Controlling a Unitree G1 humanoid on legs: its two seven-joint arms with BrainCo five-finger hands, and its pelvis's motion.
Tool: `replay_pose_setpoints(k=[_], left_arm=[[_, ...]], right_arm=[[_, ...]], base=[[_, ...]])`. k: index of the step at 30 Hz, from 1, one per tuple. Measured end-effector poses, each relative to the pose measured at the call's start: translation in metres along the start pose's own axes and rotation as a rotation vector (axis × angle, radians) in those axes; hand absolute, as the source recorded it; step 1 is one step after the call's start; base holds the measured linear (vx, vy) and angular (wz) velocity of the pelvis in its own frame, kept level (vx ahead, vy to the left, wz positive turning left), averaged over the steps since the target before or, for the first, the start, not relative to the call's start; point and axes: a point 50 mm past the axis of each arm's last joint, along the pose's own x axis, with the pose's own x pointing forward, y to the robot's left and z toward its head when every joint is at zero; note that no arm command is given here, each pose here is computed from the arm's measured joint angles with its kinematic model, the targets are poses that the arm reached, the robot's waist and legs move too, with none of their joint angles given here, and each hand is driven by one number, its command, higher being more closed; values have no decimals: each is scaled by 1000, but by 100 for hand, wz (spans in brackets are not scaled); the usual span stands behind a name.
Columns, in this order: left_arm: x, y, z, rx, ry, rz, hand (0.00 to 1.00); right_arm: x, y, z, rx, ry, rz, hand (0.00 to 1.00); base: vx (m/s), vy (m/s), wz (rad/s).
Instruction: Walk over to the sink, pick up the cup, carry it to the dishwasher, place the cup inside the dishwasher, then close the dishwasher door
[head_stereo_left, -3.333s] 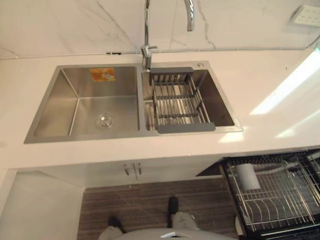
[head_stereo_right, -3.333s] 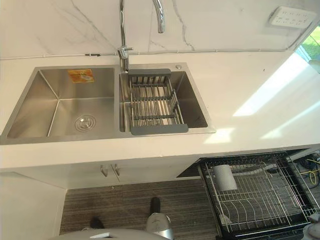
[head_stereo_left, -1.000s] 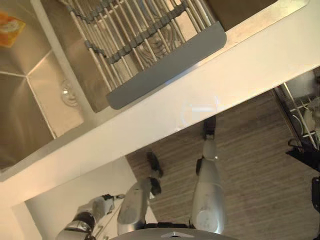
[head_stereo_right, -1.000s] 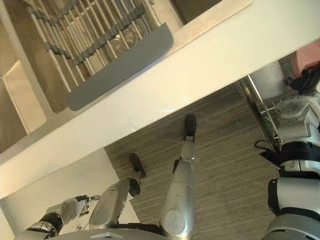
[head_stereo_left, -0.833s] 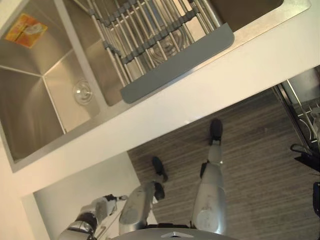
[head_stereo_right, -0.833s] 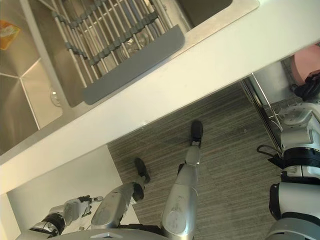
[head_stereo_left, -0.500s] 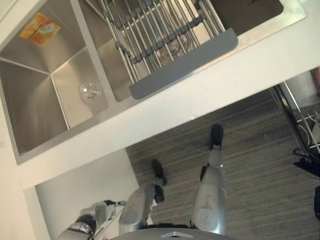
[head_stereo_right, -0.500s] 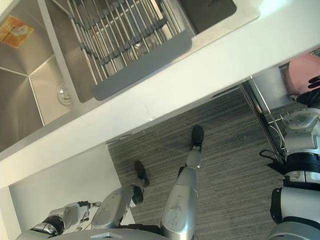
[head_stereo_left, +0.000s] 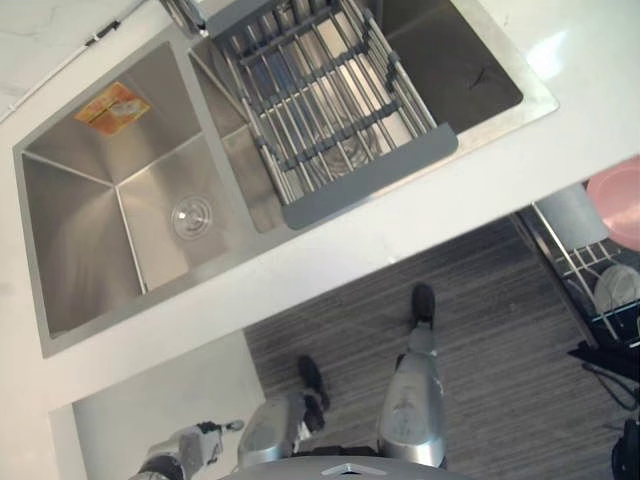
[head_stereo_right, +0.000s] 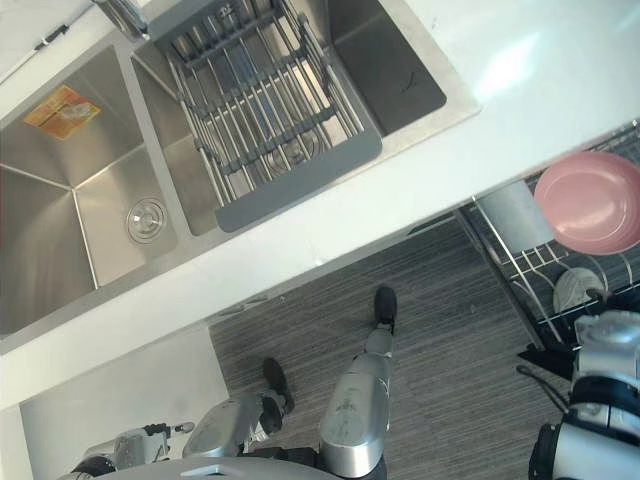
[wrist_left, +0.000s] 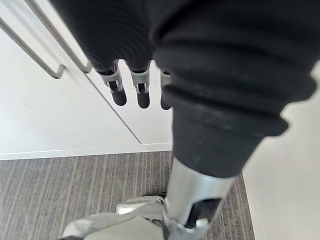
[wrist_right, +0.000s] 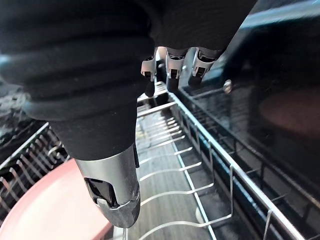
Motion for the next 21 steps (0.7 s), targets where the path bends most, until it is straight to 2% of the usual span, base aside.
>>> replay_pose_setpoints(k=[5,8,10,13,15,16,17,19,21], left_arm=[[-1,13,4,129,-24,73,0],[-3,34,-7,170,41,130,0],[-5,47,-18,183,111,151,0],[-6,58,-38,172,220,144,0],[-7,63,-51,171,275,135,0],[-7,64,-52,171,279,135,0],[-8,69,-60,144,317,133,0],[-9,70,-62,152,328,137,0],[-9,71,-68,136,346,113,0]], right_arm=[[-8,-16,-21,174,37,-101,0],[-2,-56,-35,321,74,-245,0],[2,-98,-57,426,139,-370,0],[-1,-140,-98,553,254,-452,0],[-7,-149,-121,673,311,-451,0],[-7,-149,-122,684,315,-450,0],[-20,-141,-148,770,385,-428,0],[-27,-130,-157,778,401,-398,0],[-38,-106,-167,800,442,-333,0]], base=[[25,-50,3],[10,-47,-5],[8,-38,2],[1,-19,-6],[-5,-23,-7],[-25,-18,-14],[-31,-13,-15],[-44,-2,-13],[-62,8,-12]])
